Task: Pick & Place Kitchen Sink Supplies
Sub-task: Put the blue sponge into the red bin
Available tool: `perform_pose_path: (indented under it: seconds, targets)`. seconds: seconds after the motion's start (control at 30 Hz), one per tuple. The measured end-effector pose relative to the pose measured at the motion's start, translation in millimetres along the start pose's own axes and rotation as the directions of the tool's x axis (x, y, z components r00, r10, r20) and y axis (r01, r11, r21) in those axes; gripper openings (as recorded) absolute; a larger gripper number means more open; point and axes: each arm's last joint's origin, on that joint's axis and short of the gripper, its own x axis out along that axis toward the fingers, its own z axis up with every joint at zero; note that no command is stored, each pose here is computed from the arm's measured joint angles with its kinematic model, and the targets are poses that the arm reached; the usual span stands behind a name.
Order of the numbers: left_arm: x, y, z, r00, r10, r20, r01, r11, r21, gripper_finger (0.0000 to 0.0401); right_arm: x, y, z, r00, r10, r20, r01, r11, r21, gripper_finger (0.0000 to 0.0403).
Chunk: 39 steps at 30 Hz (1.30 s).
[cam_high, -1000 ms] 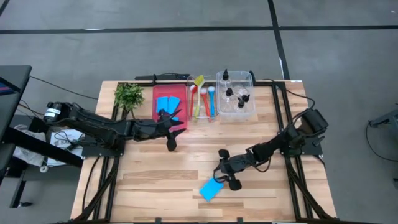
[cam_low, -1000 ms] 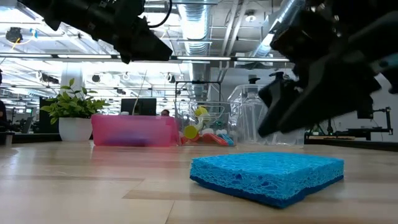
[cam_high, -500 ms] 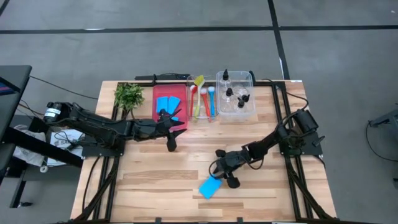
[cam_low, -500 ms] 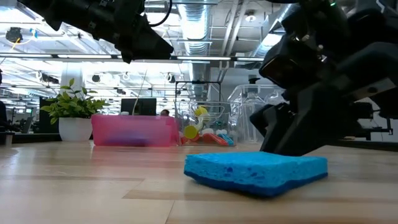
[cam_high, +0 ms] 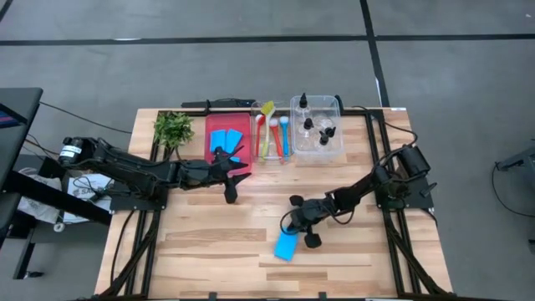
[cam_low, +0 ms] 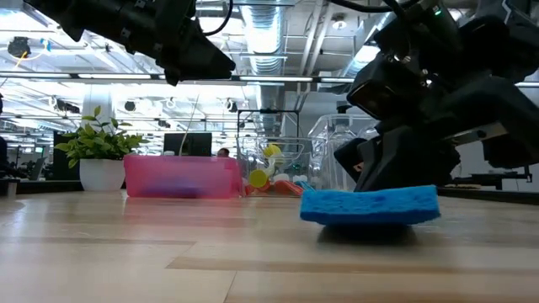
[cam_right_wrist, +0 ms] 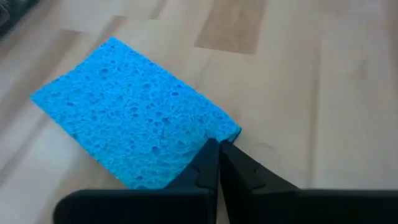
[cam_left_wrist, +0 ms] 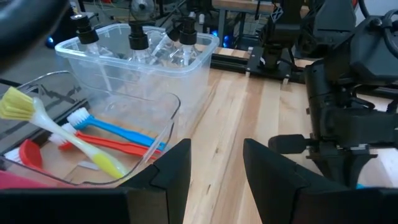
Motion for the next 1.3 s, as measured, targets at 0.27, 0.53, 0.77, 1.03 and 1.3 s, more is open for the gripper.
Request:
perform_pose_path:
  seconds: [0.27,0.53,0.77,1.03,1.3]
  targets:
    - [0.0,-0.3,0.6,1.0,-0.009,0.006,0.009,0.998,-0.068,0.0147,-23.7,2.6,17.1,0.99,-0.134,0.041,0.136,0.989,-0.057,0.0001]
    - [1.7,2.0,0.8,0.998,-0.07,-0.002,0.069,0.988,-0.138,0.0147,-41.2,8.1,28.9,0.979,-0.186,0.078,0.193,0.977,-0.09,0.0]
    - [10.6,-0.8,-5.4,0.996,-0.089,-0.01,0.084,0.971,-0.222,0.0147,-44.8,7.7,39.1,0.972,-0.205,0.116,0.221,0.963,-0.153,0.0]
    - [38.7,-3.3,-13.9,0.955,-0.289,0.07,0.293,0.88,-0.373,0.0147,-45.0,6.7,66.4,0.93,-0.344,0.132,0.364,0.913,-0.186,0.0]
    - [46.7,-5.4,-19.4,0.913,-0.4,0.084,0.398,0.822,-0.408,0.0147,-49.5,7.3,94.8,0.887,-0.434,0.16,0.458,0.869,-0.188,0.0]
